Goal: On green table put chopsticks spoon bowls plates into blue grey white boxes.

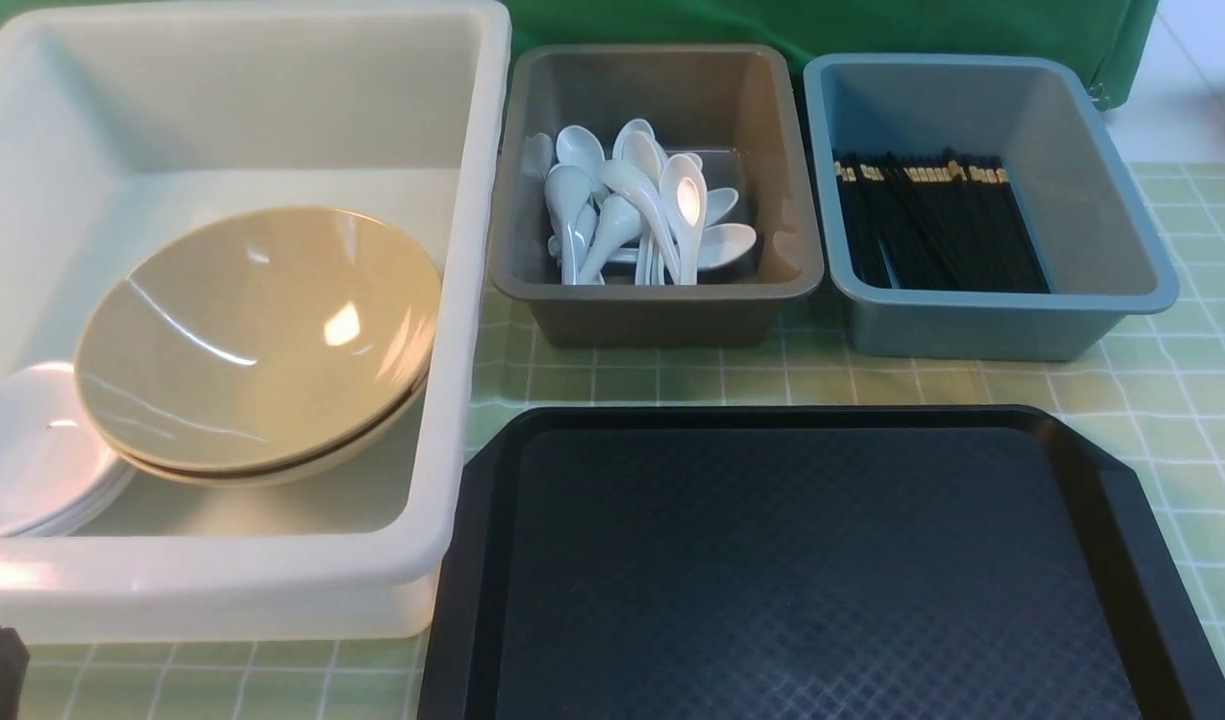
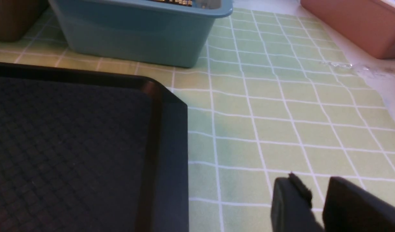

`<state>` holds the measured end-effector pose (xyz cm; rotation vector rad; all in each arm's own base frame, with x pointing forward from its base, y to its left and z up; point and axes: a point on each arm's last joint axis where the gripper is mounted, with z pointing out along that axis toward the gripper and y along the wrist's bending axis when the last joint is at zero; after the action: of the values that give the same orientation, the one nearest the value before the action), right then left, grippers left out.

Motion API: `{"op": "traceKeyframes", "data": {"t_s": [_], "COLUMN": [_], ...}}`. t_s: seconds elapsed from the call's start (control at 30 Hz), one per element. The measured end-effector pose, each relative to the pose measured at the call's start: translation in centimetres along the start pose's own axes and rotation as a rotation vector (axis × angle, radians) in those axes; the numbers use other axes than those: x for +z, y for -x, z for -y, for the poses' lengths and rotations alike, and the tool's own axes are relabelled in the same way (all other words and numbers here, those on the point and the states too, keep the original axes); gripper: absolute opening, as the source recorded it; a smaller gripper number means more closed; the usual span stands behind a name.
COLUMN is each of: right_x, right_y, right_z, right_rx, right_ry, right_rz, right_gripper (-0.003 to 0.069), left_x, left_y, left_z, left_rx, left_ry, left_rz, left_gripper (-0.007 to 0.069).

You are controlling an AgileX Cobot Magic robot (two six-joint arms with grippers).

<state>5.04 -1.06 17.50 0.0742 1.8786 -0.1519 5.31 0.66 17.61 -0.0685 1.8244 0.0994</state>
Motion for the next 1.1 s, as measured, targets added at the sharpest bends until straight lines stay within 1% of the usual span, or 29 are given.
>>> {"op": "traceKeyframes", "data": {"t_s": [0.5,1.1], "right_x": [0.00,0.00], "right_y": [0.00,0.00], "right_z": [0.00,0.00], "right_rx": [0.000,0.000], "right_ry": [0.000,0.000], "right_rz": [0.000,0.000], "right_gripper": [0.0173,0.0194], "left_x": [0.00,0.00], "left_y": [0.00,0.01], "left_z": [-0.06,-0.06], "left_rx": [-0.003,-0.003], "left_ry": [0.011,0.011], "left_rz": [0.000,0.001], "left_gripper": [-0.0001,-0.0001]}}
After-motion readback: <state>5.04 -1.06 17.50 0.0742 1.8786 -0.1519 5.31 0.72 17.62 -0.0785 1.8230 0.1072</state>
